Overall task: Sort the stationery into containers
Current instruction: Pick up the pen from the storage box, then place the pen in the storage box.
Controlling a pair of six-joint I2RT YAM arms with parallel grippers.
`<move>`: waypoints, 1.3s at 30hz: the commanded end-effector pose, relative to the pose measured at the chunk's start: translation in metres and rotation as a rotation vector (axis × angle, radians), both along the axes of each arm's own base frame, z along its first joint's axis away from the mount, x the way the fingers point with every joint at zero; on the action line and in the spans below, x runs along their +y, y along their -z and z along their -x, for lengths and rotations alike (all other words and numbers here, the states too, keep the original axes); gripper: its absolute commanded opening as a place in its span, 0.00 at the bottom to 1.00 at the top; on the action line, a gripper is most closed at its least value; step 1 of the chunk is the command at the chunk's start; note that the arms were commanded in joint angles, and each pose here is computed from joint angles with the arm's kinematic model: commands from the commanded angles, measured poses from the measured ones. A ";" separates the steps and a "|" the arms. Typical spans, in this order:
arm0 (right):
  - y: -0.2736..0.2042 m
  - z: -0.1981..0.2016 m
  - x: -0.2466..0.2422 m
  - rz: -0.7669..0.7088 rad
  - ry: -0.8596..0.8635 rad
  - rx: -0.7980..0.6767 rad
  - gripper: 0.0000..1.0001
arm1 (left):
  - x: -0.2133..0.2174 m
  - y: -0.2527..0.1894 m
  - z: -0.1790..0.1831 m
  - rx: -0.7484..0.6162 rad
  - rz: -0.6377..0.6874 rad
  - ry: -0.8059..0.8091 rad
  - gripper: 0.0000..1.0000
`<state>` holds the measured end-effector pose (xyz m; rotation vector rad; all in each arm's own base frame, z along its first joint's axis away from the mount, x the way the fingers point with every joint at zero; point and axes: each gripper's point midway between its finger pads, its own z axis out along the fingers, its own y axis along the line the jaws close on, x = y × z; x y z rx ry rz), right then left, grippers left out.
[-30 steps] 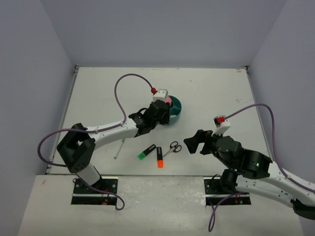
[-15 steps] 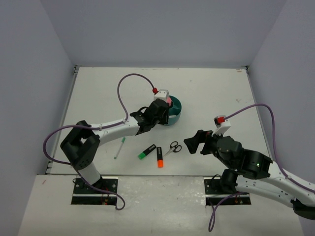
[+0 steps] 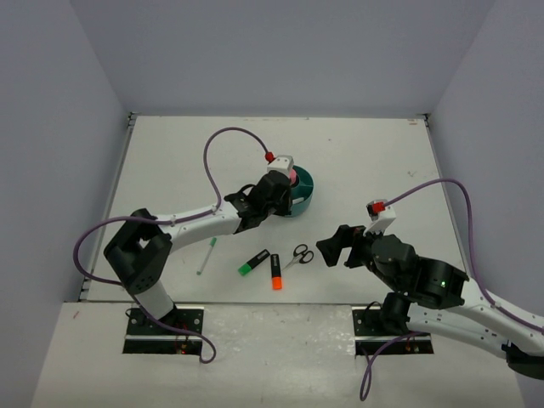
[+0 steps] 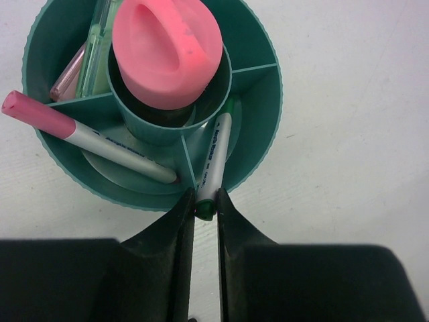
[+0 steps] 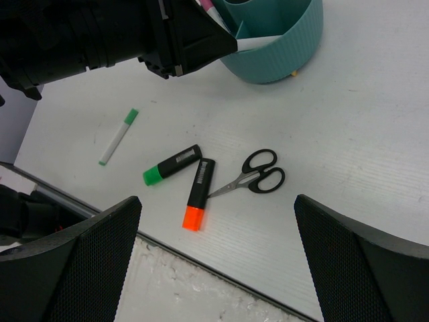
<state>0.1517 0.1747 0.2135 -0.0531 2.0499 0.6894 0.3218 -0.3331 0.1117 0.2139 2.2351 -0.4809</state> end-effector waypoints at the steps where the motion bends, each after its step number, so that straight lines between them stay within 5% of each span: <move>1: -0.010 -0.002 0.002 -0.017 -0.001 -0.018 0.99 | -0.003 -0.041 -0.005 -0.069 0.039 0.028 0.00; 28: -0.005 0.000 0.007 -0.007 -0.027 -0.009 0.99 | 0.069 -0.148 0.033 -0.091 -0.084 0.179 0.00; 39: -0.004 0.000 0.018 -0.001 -0.063 -0.005 0.99 | 0.072 -0.119 0.008 -0.021 -0.153 0.232 0.00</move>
